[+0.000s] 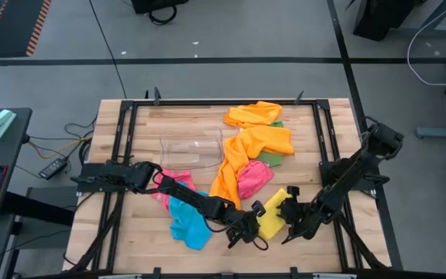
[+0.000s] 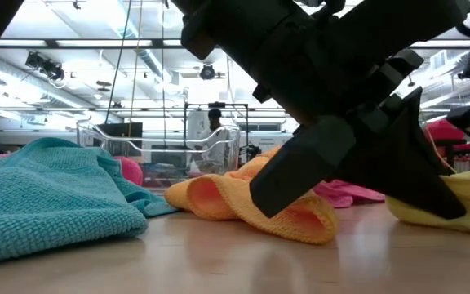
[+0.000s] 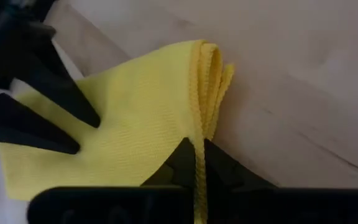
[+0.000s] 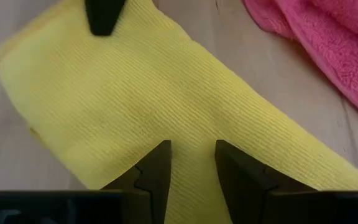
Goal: Fold microfiber towels
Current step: Fold the yellow microfiber cloth
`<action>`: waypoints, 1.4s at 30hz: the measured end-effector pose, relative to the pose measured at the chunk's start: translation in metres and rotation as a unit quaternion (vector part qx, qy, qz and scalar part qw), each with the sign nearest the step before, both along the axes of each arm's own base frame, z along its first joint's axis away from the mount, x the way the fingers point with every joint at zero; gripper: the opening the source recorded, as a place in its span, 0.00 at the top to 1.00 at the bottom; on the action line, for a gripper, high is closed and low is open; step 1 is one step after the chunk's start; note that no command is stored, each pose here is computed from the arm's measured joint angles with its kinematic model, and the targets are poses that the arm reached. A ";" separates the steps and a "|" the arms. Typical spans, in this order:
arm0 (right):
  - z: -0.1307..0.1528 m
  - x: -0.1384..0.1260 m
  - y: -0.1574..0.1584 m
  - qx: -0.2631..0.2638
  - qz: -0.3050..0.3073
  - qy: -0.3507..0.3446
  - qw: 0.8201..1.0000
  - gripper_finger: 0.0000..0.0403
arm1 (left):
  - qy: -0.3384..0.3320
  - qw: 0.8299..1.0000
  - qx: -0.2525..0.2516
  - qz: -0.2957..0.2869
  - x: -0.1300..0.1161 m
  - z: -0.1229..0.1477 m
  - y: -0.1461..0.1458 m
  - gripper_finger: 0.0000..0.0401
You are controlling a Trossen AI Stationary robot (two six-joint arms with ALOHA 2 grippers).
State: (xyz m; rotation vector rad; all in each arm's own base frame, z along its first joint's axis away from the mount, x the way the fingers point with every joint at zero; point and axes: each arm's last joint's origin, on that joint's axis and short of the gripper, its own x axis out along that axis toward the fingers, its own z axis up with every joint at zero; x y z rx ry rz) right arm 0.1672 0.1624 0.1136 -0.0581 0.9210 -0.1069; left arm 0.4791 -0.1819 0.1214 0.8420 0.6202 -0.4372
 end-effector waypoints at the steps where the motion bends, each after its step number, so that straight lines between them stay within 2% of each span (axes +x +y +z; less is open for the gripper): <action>1: -0.002 0.001 0.000 0.000 -0.002 0.001 1.000 0.67 | 0.001 1.000 -0.007 0.006 0.000 0.001 0.000 0.96; 5: -0.009 0.008 0.003 0.008 -0.007 -0.007 1.000 0.67 | 0.001 0.999 -0.032 0.024 0.001 0.007 -0.001 0.93; 12: -0.014 0.014 0.006 0.010 0.013 -0.015 1.000 0.67 | -0.004 0.996 -0.066 0.053 0.011 0.033 0.001 0.97; 15: -0.013 0.015 0.009 0.015 0.027 -0.021 0.999 0.67 | -0.018 0.995 -0.075 0.063 0.017 0.041 0.009 0.93; 18: -0.013 0.017 0.011 0.027 0.046 -0.022 0.998 0.67 | -0.030 0.993 -0.085 0.077 0.022 0.044 0.019 0.90; 21: -0.012 0.018 0.014 0.038 0.065 -0.023 0.997 0.67 | -0.033 0.990 -0.101 0.094 0.025 0.045 0.026 0.91; 28: -0.004 0.015 0.012 0.036 0.072 -0.026 0.996 0.67 | -0.023 0.990 -0.110 0.081 0.021 0.044 0.016 0.96; 36: 0.021 0.010 0.002 0.018 0.037 -0.072 0.997 0.67 | -0.013 0.991 -0.106 0.078 0.019 0.042 0.012 0.92; 42: 0.027 -0.005 -0.016 -0.022 -0.029 -0.041 0.999 0.70 | -0.009 0.992 -0.104 0.078 0.018 0.042 0.012 0.95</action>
